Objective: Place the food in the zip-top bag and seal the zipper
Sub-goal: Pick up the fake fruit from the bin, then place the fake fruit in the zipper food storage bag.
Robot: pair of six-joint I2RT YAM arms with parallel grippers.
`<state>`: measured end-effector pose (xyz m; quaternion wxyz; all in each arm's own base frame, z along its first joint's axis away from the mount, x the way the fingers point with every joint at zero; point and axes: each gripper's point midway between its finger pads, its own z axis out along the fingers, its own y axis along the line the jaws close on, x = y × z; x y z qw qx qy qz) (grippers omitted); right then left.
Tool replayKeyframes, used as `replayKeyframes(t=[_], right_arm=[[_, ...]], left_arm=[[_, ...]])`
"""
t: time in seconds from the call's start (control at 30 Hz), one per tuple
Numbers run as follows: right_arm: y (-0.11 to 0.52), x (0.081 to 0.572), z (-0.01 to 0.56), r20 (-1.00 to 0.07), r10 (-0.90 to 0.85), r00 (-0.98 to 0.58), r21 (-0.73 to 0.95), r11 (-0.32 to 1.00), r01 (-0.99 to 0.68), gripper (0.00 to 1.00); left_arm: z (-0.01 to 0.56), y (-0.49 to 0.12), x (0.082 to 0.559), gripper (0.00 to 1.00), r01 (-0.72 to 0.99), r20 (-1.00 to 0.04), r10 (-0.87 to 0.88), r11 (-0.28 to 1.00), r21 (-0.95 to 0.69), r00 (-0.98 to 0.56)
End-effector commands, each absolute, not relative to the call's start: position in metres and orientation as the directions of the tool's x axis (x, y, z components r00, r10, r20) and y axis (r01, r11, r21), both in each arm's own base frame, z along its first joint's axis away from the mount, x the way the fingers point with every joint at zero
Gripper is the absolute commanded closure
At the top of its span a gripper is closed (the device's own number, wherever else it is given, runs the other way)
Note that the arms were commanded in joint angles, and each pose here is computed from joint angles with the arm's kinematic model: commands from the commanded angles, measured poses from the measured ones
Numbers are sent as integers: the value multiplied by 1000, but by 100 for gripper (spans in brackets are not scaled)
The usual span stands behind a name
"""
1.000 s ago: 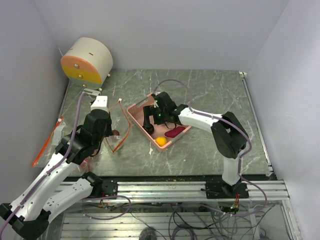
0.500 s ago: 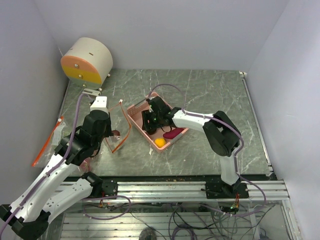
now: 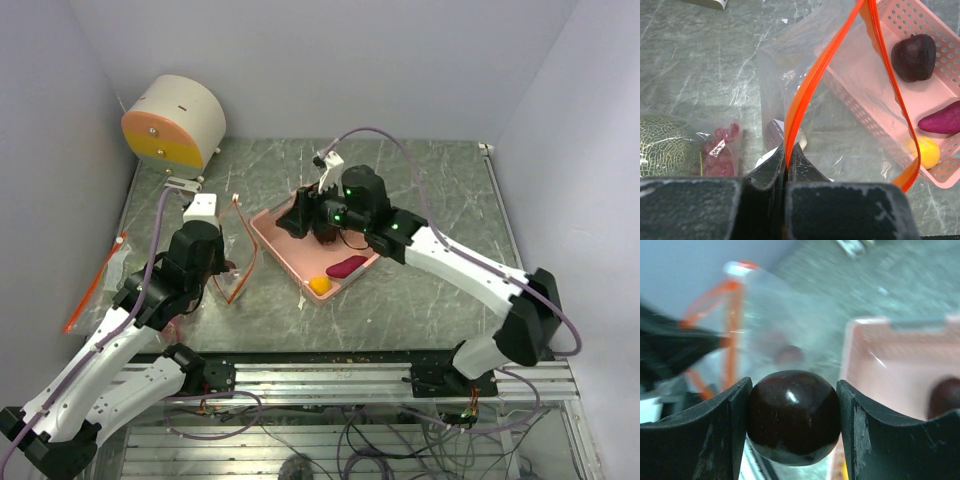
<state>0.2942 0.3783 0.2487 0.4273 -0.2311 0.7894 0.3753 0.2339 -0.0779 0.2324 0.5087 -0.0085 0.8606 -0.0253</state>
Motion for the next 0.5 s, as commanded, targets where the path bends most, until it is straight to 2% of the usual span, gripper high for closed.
replayKeyframes(t=[0.0,0.2,0.47], right_arm=[[418,235,310,-899,-4,-437,413,322,-852,57],[448,209,338,-872,65,-484,489,112,-865,57],[472,207,331,-826,92,-556,561,55,-826,58]], left_arm=[[237,-83,239,93,19,-887,-66,996,-84,-457],[240,-88,238,93,37,-897,-97,992,-124,-432],[249,-96,236,93,73,-911,-185,971,-227,-369]])
